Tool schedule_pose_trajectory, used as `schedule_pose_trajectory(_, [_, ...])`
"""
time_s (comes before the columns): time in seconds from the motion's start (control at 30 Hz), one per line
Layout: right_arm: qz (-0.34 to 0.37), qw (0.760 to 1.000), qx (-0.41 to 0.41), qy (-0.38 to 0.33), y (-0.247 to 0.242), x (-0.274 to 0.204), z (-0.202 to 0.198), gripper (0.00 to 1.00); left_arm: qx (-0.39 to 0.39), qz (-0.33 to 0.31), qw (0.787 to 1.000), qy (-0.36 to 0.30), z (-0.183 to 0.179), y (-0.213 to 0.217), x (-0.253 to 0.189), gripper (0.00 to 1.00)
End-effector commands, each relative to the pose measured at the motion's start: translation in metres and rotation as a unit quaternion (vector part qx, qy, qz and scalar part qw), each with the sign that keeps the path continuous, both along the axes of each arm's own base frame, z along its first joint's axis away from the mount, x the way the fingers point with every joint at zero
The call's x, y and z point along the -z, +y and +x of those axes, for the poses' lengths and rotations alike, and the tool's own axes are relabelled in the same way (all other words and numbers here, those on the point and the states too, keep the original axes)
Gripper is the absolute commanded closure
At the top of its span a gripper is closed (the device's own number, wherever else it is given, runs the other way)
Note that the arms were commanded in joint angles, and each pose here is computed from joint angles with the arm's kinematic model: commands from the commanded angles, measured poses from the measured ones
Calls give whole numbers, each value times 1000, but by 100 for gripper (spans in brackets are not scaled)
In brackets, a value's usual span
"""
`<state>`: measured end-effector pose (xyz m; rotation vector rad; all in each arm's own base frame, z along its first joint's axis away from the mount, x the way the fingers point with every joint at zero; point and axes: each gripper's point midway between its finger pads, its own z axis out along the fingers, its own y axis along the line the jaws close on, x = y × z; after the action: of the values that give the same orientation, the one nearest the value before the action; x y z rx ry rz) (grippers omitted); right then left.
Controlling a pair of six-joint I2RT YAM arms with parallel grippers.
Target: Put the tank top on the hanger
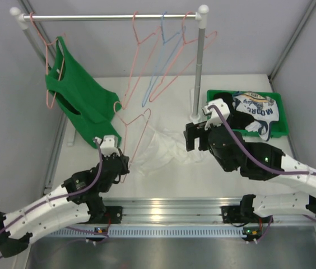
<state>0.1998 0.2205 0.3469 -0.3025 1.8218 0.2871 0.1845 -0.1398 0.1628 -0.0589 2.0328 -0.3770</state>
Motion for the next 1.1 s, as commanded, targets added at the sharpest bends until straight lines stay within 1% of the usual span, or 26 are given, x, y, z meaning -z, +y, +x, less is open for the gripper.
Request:
schedule_pose_trajectory(0.0, [23,1000,-10,-2,0,-6,-5,11,-15,-1,1000,-20,24,7,-30,100])
schedule_pose_trajectory(0.03, [23,1000,-10,-2,0,-6,-6,12,-43,-2,999,-20,38,20,-32,100])
schedule_pose_trajectory(0.07, [25,1000,-9,-2,-2,-7,-6,12,-18,-13,1000,-9,39,14,-32,100])
schedule_pose_trajectory(0.17, [25,1000,-9,-1,-6,-7,-7,12,-37,-7,999,-20,60,31,-46,100])
schedule_pose_trajectory(0.23, [23,1000,-10,1,-8,-6,-8,12,-42,-2,999,-31,71,38,-63,100])
schedule_pose_trajectory(0.27, [25,1000,-9,0,-10,-7,-9,12,-45,-7,998,-47,75,40,-82,100])
schedule_pose_trajectory(0.37, [27,1000,-10,-1,-13,-10,-10,12,-54,13,997,-56,86,48,-100,100])
schedule_pose_trajectory(0.43, [26,1000,-11,-3,-13,-12,-10,12,-55,18,996,-73,93,50,-124,100])
schedule_pose_trajectory(0.57, [28,999,-13,-7,-15,-15,-10,12,-64,33,993,-96,100,56,-155,100])
schedule_pose_trajectory(0.73, [28,999,-14,-8,-15,-15,-10,12,-68,50,990,-115,100,62,-177,100])
schedule_pose_trajectory(0.77, [27,999,-14,-9,-15,-15,-10,12,-73,50,988,-124,99,64,-188,100])
schedule_pose_trajectory(0.83, [27,999,-15,-9,-14,-15,-10,12,-74,65,988,-118,99,68,-192,100])
schedule_pose_trajectory(0.87, [27,999,-16,-9,-13,-15,-10,12,-75,64,987,-128,98,69,-205,100])
schedule_pose_trajectory(1.07, [27,999,-17,-9,-12,-15,-10,12,-77,83,984,-139,96,75,-233,100])
